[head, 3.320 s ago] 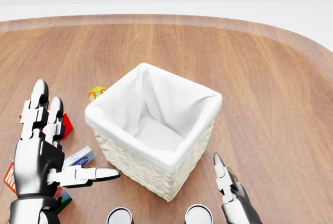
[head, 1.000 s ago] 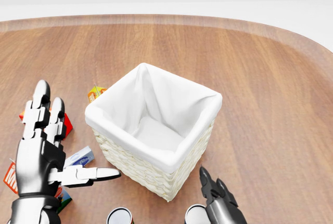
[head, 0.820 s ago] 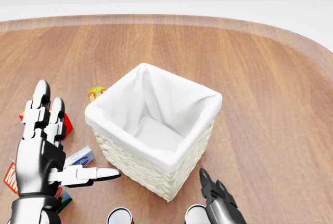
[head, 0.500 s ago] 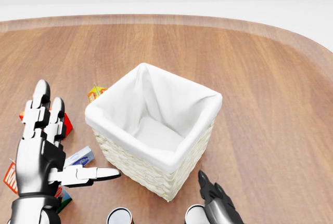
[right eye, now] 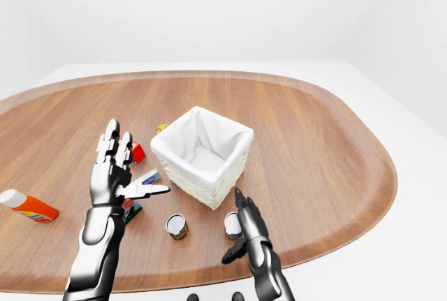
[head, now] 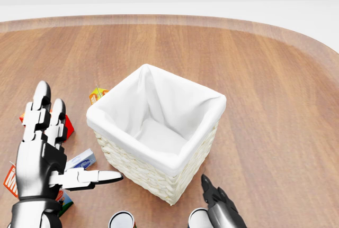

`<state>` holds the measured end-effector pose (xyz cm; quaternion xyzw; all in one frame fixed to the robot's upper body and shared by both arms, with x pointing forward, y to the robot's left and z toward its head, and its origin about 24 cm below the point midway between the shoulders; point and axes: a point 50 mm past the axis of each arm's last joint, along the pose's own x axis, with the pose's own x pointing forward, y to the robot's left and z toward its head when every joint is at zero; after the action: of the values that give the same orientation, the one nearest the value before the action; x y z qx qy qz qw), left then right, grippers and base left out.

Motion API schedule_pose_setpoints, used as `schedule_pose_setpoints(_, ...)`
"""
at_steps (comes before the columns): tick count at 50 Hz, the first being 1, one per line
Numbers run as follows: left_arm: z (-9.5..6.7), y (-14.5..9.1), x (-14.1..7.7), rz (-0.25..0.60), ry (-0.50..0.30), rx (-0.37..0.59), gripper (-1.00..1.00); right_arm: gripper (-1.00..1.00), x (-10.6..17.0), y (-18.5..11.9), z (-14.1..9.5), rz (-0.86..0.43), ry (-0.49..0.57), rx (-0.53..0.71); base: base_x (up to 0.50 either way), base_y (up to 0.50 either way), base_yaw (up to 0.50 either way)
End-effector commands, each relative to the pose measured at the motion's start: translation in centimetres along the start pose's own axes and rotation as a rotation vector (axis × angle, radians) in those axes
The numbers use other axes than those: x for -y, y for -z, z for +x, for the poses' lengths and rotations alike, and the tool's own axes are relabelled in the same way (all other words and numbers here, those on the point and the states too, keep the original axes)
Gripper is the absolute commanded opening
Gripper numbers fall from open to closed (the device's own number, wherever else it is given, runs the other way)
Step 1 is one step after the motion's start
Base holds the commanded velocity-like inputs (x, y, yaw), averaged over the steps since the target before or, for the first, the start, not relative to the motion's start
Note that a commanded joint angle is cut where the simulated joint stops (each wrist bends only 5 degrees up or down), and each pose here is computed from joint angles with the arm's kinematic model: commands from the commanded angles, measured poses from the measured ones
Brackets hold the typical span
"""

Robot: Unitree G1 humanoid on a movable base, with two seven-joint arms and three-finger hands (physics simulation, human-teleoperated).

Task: Pick up the alphabet soup, and put it in the basket.

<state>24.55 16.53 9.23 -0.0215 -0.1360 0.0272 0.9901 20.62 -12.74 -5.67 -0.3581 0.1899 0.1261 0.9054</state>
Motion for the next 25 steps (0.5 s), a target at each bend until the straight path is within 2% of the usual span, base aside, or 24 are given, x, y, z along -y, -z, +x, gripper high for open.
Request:
schedule_pose_setpoints(1,-0.05,-0.23,0.04,0.0,0.001,0.009,1.0,1.0,-0.06,0.12,-0.01,0.001,-0.006,-0.011,0.0,0.0,0.0)
schedule_pose_setpoints(13,-0.01,0.01,-0.03,-0.001,0.001,0.0,1.0,1.0,-0.09,0.22,-0.05,0.001,-0.007,-0.018,0.0,0.0,0.0)
schedule_pose_setpoints(14,-0.04,-0.05,-0.02,-0.001,0.001,0.002,1.0,0.16,-0.12,0.24,-0.04,0.0,-0.007,-0.018,0.0,0.0,0.0)
schedule_pose_setpoints(15,-0.05,-0.06,-0.02,-0.001,0.001,0.002,1.0,0.16,-0.12,0.25,-0.03,0.0,-0.007,-0.018,0.0,0.0,0.0)
schedule_pose_setpoints(16,-0.07,-0.07,-0.02,-0.001,0.001,0.002,1.0,-0.54,-0.11,0.24,-0.05,0.0,-0.006,-0.018,0.0,0.0,0.0)
schedule_pose_setpoints(18,-0.09,-0.06,-0.03,-0.001,0.001,0.002,1.0,-0.99,-0.12,0.23,-0.09,-0.001,-0.006,-0.018,0.0,0.0,0.0)
schedule_pose_setpoints(25,-0.07,0.05,-0.04,-0.001,0.001,-0.003,1.0,-1.0,-0.12,0.25,-0.12,-0.002,-0.006,-0.018,0.0,0.0,0.0)
